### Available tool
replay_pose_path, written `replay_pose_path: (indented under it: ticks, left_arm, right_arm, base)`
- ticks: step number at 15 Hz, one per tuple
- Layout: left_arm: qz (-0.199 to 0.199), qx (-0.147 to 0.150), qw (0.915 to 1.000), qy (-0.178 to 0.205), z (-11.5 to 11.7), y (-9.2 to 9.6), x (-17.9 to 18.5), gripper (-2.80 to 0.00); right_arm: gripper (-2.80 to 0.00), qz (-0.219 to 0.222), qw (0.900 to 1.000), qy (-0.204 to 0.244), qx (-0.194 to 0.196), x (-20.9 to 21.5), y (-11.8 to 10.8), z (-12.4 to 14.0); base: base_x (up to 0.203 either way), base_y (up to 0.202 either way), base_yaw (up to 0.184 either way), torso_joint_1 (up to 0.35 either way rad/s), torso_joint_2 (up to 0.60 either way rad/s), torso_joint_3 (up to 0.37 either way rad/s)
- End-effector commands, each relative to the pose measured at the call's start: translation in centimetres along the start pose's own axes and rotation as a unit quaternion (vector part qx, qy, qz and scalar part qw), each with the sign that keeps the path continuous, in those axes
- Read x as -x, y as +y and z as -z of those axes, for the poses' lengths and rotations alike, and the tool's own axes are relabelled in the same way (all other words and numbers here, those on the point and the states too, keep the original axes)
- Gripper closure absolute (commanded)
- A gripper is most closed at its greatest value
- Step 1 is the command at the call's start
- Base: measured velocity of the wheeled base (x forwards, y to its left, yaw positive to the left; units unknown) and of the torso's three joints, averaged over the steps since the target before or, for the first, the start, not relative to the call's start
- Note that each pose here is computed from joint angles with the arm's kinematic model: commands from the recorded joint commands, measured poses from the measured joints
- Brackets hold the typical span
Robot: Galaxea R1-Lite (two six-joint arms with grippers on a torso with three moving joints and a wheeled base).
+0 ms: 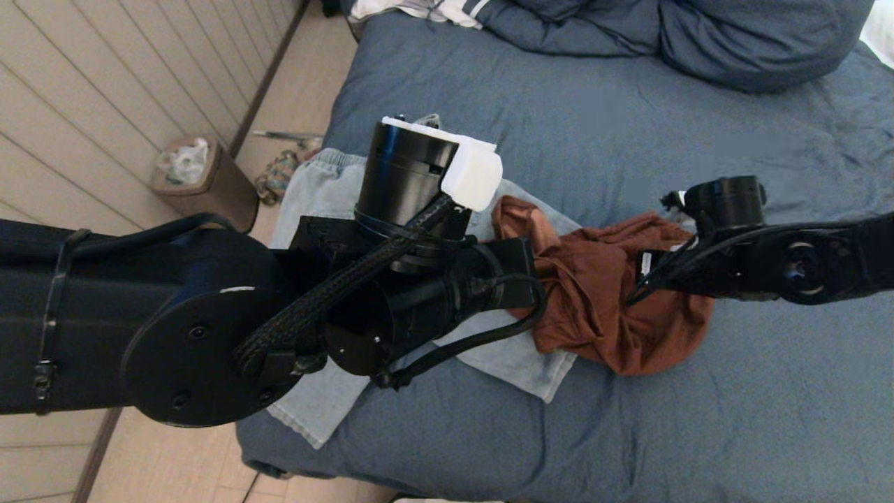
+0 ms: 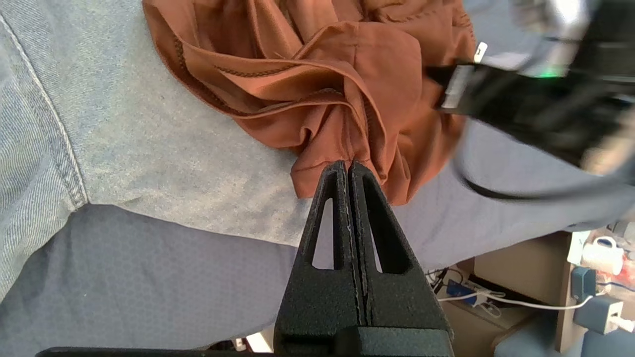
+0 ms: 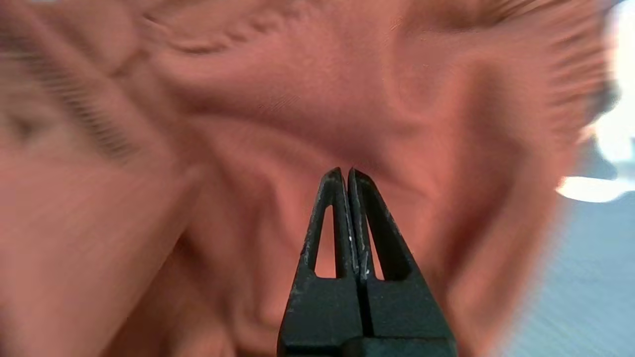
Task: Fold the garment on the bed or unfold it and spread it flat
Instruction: Unford the brown shorts
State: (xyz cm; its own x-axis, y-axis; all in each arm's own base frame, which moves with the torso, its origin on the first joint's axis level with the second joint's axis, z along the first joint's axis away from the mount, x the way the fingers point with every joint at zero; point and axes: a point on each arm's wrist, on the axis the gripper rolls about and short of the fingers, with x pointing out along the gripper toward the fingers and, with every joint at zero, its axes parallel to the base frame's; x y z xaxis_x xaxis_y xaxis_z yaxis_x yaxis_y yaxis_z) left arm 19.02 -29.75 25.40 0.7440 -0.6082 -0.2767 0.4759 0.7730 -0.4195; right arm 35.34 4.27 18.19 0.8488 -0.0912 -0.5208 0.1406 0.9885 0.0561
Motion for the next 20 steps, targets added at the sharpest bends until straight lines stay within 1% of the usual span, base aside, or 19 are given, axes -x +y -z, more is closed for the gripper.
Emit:
replay_pose_path:
  ticks: [1,3,4,6,7,10,12,14,17,18,20]
  left_arm:
    - [0.001,0.002,1.0000,-0.002,-0.1,-0.1,0.0,0.00]
    - [0.001,0.001,1.0000,-0.001,0.0,-0.1,0.0,0.00]
    - [0.002,0.000,1.0000,0.003,0.3,-0.2,-0.1,0.00]
    - [0.005,-0.002,1.0000,0.006,0.6,-0.4,0.0,0.00]
    - [0.005,-0.002,1.0000,0.006,0.6,-0.4,0.0,0.00]
    - [0.004,-0.003,0.9999,0.009,0.8,-0.4,-0.2,0.00]
    - [0.004,-0.003,1.0000,0.008,0.8,-0.4,-0.2,0.00]
    - [0.004,-0.003,1.0000,0.008,0.7,-0.4,-0.2,0.00]
    - [0.004,-0.002,1.0000,0.007,0.7,-0.4,-0.2,0.00]
    - [0.005,-0.003,1.0000,0.006,0.7,-0.4,-0.1,0.00]
    - [0.006,-0.002,1.0000,0.006,0.6,-0.4,-0.1,0.00]
  right_arm:
    - [0.00,-0.018,0.999,0.041,0.009,-2.8,2.6,2.2]
    - [0.00,-0.049,0.997,0.055,0.023,-1.9,5.3,3.7]
    - [0.00,-0.065,0.996,0.055,0.030,-1.1,6.5,4.0]
    - [0.00,-0.107,0.993,0.040,0.043,2.1,8.8,4.0]
    - [0.00,-0.122,0.990,0.040,0.052,3.2,9.6,4.4]
    - [0.00,-0.165,0.981,0.057,0.091,5.6,12.1,6.9]
    - [0.00,-0.186,0.972,0.078,0.123,6.6,13.5,9.1]
    - [0.00,-0.191,0.965,0.104,0.147,6.7,13.7,11.0]
    - [0.00,-0.194,0.951,0.153,0.189,6.8,13.9,14.6]
    - [0.00,-0.193,0.948,0.160,0.195,6.9,13.7,15.1]
    - [0.00,-0.194,0.949,0.157,0.193,7.2,13.5,14.9]
  base:
    - [0.000,0.000,0.000,0.000,0.00,0.000]
    - [0.000,0.000,0.000,0.000,0.00,0.000]
    - [0.000,0.000,0.000,0.000,0.00,0.000]
    - [0.000,0.000,0.000,0.000,0.00,0.000]
    - [0.000,0.000,0.000,0.000,0.00,0.000]
    - [0.000,0.000,0.000,0.000,0.00,0.000]
    - [0.000,0.000,0.000,0.000,0.00,0.000]
    - [0.000,0.000,0.000,0.000,0.00,0.000]
    - [0.000,0.000,0.000,0.000,0.00,0.000]
    - [0.000,0.000,0.000,0.000,0.00,0.000]
    - [0.000,0.000,0.000,0.000,0.00,0.000]
